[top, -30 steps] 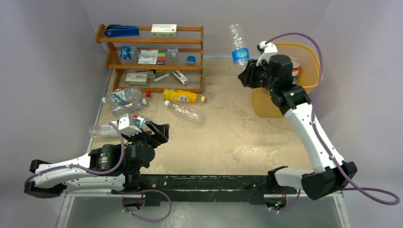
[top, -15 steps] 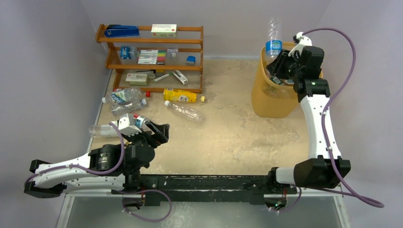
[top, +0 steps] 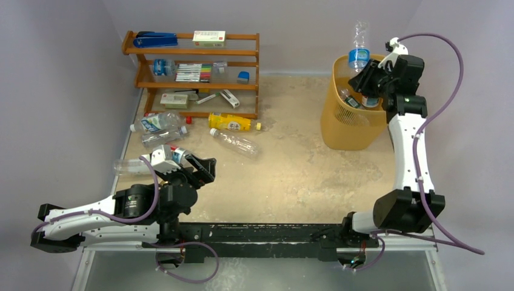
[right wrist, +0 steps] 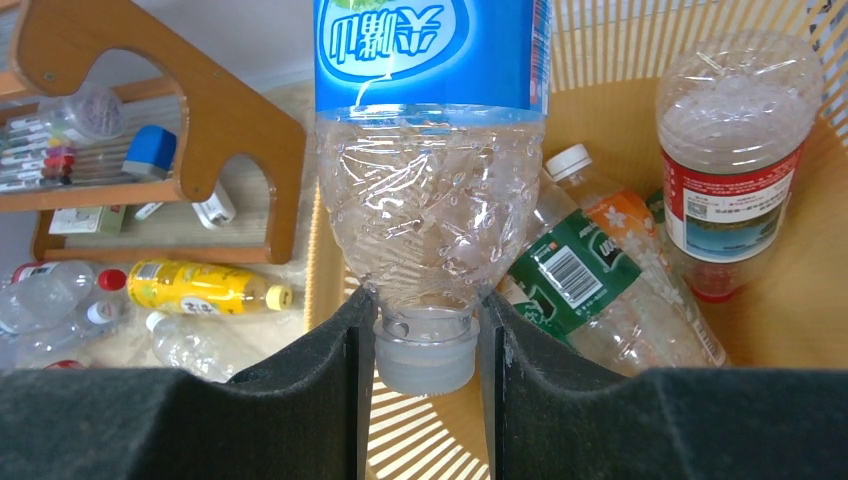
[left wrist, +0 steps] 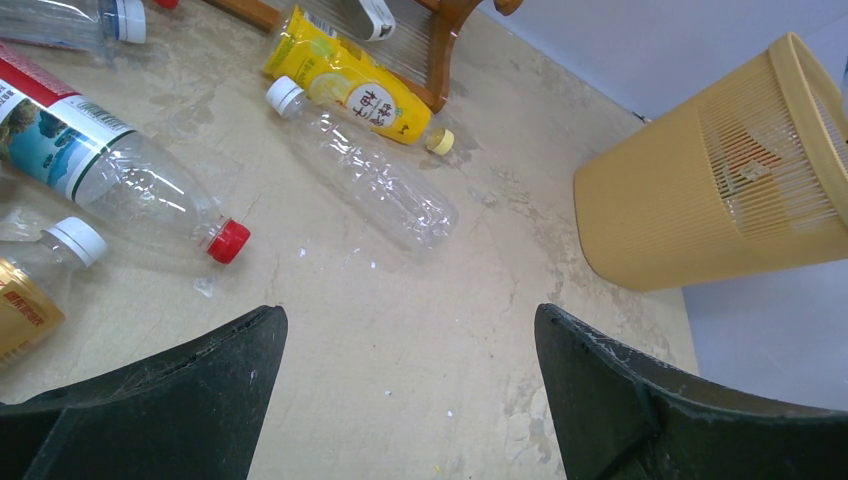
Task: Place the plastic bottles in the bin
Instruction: Place the plastic bottle in the trash bin.
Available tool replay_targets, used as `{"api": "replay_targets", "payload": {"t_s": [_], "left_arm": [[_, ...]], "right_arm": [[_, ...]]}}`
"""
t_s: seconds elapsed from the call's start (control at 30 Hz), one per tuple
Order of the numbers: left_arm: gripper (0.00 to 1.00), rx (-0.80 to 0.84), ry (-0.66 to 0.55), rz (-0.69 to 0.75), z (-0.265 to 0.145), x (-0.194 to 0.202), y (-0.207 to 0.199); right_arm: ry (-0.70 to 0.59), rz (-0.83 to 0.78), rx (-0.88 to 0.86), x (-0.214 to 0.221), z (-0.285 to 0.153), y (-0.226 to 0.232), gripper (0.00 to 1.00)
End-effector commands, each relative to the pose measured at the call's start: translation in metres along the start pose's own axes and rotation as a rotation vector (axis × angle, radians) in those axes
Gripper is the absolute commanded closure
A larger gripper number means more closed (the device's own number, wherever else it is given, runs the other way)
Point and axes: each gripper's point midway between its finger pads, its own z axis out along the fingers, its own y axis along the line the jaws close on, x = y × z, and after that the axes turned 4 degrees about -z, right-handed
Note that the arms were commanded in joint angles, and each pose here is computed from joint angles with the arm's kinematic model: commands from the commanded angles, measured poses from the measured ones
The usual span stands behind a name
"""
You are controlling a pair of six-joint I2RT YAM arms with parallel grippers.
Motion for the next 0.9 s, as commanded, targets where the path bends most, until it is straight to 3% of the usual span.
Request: {"api": "replay_targets", "payload": {"t_s": [0.0,0.2,0.37,0.63,0.87], "left_arm": [[0.06,0.006,-0.005,0.012,-0.001,-0.002,-0.001],[0.06,0.009,-0.008,0.005,0.001,0.000,-0.002],[0.06,0.008,0.000,0.014,0.002,0.004,-0.004],[0.06,0.011,0.002,0.009,0.002,0.006,-0.006],[0.03,0.006,0.002,0.023,0.005,0.012,-0.010]], "right_arm": [[-0.065,-0.006,-0.013,-0.028,-0.010,0.002,0.64],[-0.062,0.003,-0.001,-0.030,-0.010,-0.004,0.41],[-0.077,-0.001,0.018,-0.035,-0.017,-0.006,0.29],[-0.133,-0.022,-0.028,-0.045,-0.039,0.010,0.22],[-0.149,-0.095,-0.219,-0.046,-0.055,0.062,0.20]]}}
